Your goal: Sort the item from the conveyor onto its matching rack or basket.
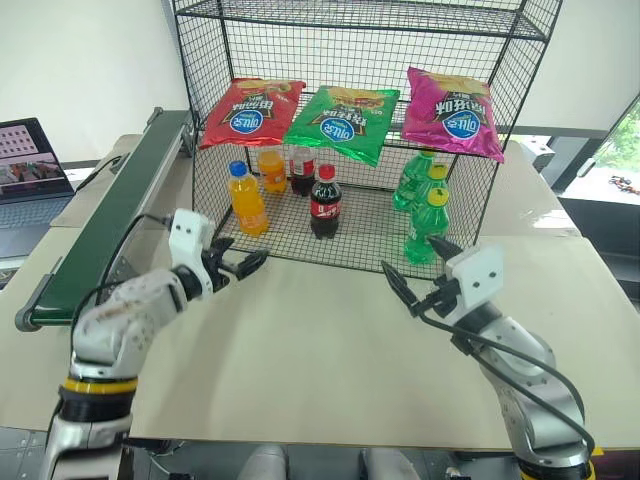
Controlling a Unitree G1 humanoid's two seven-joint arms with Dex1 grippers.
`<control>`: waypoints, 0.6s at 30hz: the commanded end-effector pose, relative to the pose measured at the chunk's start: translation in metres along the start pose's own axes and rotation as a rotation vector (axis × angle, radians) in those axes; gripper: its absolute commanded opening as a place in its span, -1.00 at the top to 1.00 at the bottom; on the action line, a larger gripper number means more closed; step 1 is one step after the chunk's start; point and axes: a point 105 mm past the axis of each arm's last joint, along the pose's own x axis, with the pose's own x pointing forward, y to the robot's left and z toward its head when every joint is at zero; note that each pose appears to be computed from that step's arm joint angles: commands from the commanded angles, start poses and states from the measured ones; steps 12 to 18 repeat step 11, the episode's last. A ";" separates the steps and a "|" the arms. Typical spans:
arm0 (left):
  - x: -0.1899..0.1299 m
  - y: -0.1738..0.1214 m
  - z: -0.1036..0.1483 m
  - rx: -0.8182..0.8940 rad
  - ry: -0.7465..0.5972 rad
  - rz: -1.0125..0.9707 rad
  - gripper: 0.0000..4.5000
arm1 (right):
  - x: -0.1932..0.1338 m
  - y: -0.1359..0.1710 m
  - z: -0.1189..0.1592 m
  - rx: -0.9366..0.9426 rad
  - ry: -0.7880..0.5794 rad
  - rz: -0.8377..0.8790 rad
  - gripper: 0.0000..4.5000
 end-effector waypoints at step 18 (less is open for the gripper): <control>0.013 -0.005 -0.027 0.082 -0.112 0.061 -0.99 | -0.010 -0.017 -0.023 0.000 0.007 -0.237 -1.00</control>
